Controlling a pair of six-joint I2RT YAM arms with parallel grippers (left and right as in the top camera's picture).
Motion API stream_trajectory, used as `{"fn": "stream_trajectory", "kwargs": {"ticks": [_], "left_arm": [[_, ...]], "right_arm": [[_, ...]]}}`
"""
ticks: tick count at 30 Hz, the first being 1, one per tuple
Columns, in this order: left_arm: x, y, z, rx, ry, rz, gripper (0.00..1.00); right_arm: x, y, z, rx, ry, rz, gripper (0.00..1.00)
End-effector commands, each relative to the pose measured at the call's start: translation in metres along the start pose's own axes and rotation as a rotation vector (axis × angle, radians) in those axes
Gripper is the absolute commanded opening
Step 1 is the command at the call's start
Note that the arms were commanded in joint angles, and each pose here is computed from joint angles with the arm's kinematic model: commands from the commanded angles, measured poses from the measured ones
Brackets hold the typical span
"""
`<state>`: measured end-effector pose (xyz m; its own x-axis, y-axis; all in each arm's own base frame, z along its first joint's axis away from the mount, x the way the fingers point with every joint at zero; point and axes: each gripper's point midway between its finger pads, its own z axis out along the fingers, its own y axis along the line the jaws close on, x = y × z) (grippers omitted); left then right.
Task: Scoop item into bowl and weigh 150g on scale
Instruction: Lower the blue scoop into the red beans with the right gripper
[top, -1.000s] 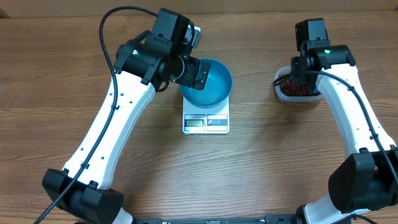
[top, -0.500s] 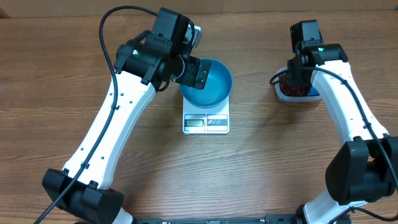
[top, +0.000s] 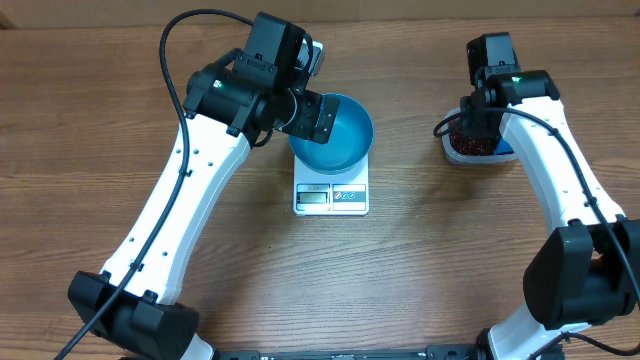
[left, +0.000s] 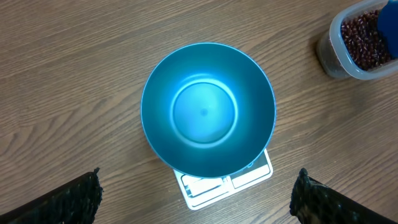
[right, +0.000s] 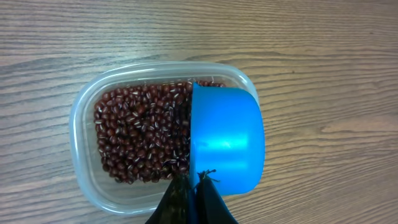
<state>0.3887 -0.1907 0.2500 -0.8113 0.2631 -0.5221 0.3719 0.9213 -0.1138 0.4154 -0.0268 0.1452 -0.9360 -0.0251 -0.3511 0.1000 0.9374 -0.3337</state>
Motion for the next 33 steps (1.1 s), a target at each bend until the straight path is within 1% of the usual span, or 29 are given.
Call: {"fn": "stream_trajectory", "kwargs": {"ticks": [1, 10, 27, 33], "left_arm": [[-0.005, -0.004, -0.003, 0.008, -0.016, 0.028, 1.0], [-0.005, -0.004, -0.003, 0.008, -0.015, 0.028, 0.99], [-0.005, -0.004, -0.003, 0.008, -0.015, 0.028, 1.0], [-0.005, -0.004, -0.003, 0.008, -0.015, 0.028, 1.0]], "right_arm": [[-0.003, 0.005, -0.005, -0.035, -0.003, 0.001, 0.04], [0.003, 0.008, -0.005, -0.053, 0.02, 0.001, 0.04], [0.006, 0.027, -0.007, -0.167, 0.037, 0.035, 0.04], [0.005, 0.03, -0.007, -0.182, 0.036, 0.053, 0.04]]}}
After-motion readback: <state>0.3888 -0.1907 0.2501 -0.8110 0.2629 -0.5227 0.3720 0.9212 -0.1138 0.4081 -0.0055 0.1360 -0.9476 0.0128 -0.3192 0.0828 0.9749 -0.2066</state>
